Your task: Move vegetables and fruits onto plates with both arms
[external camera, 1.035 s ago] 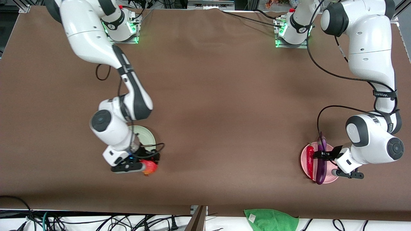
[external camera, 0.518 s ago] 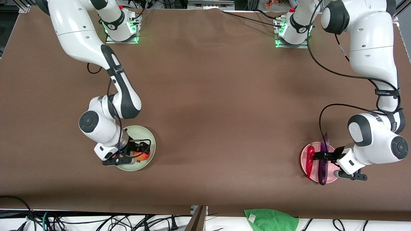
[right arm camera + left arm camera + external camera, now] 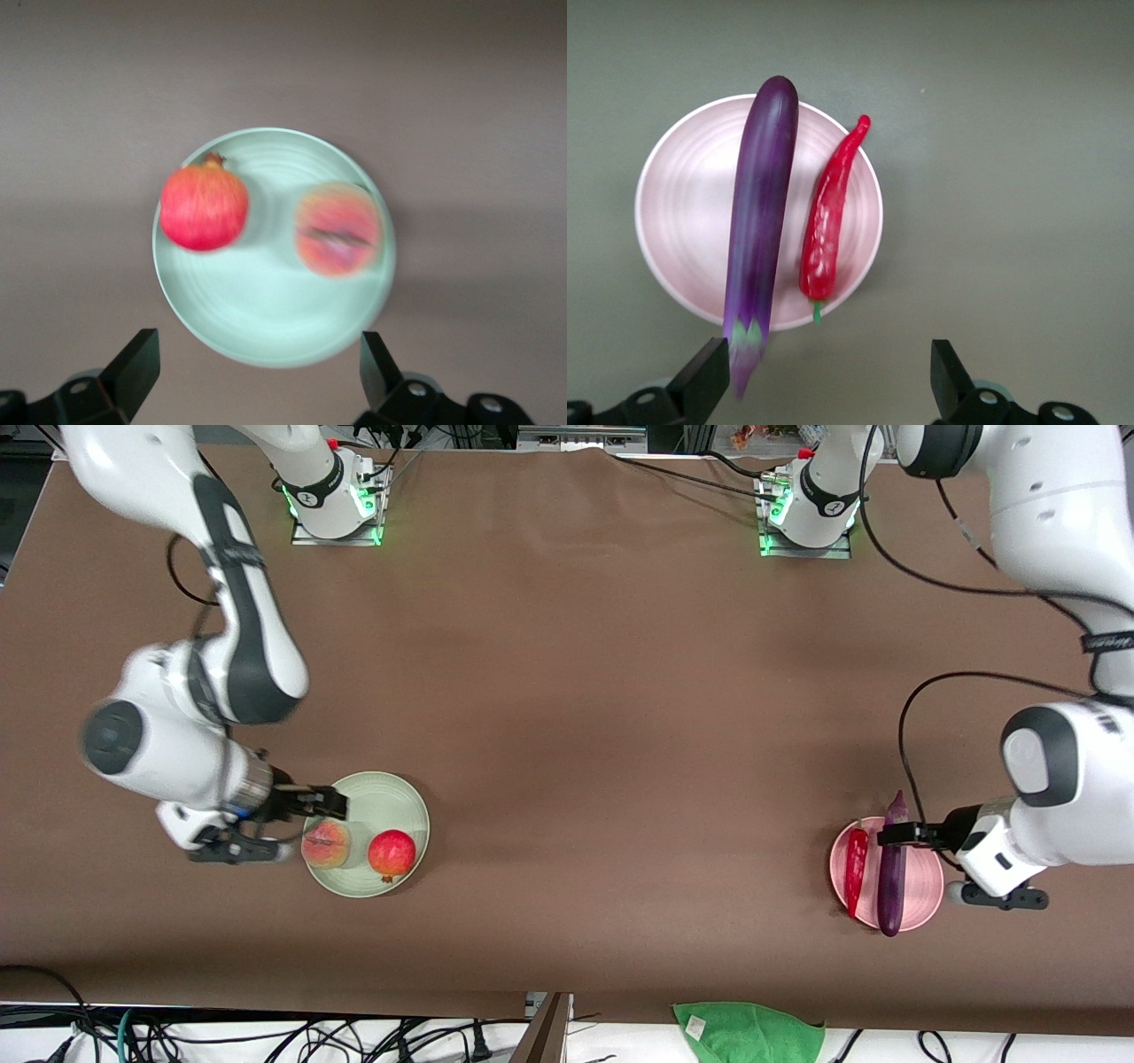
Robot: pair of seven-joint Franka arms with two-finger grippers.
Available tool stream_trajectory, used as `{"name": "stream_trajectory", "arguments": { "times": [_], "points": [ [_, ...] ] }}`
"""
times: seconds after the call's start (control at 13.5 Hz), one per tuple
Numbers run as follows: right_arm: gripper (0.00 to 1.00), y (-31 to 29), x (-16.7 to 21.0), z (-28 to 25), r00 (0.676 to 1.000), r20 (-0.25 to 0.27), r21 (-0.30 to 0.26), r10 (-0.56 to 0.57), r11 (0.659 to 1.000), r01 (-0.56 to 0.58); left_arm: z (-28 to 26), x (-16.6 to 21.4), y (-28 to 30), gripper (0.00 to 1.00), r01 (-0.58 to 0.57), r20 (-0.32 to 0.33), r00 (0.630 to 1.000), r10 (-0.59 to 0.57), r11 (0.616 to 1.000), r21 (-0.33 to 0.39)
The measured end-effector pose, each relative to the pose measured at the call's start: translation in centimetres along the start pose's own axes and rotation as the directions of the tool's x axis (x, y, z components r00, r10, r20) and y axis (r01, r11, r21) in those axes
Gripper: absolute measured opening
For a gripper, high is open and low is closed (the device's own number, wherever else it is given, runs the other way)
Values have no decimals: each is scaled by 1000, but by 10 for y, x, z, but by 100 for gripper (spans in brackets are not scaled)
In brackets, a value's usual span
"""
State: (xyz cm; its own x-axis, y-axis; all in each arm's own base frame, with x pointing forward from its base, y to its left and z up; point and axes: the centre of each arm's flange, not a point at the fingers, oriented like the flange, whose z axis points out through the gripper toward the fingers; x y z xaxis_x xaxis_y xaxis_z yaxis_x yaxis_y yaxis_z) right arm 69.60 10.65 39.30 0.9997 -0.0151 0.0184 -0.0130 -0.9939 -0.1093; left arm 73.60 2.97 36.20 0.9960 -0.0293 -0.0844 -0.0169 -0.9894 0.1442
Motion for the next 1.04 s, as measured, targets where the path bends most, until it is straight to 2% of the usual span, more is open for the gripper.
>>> {"name": "stream_trajectory", "arguments": {
  "times": [0.15, 0.22, 0.44, 0.59, 0.74, 0.89, 1.04],
  "points": [
    [100, 27, -24, -56, 999, 37, -4, 31, 1000, -31, -62, -24, 24, 100, 61, 17, 998, -62, 996, 61],
    [100, 34, -38, -82, 998, 59, -1, 38, 999, -38, -93, -39, 35, 100, 82, 18, 996, -83, 994, 69],
    [100, 44, -70, -134, 996, 77, 8, 44, 999, -45, -174, -78, 49, 100, 97, -41, 995, -94, 993, 66],
    [100, 51, -81, -148, 995, 92, -29, 40, 999, -38, -210, -104, 51, 100, 104, -74, 992, -100, 993, 58],
    [100, 54, -87, -155, 994, 103, -57, 35, 998, -29, -224, -131, 43, 100, 120, -70, 991, -116, 992, 50],
    [100, 55, -89, -161, 995, 94, -95, 22, 995, -13, -217, -148, 35, 100, 130, -41, 991, -126, 987, 93],
    [100, 52, -89, -167, 996, 84, -99, 14, 995, -6, -208, -156, 46, 100, 99, -16, 995, -97, 984, 150]
  ]
}}
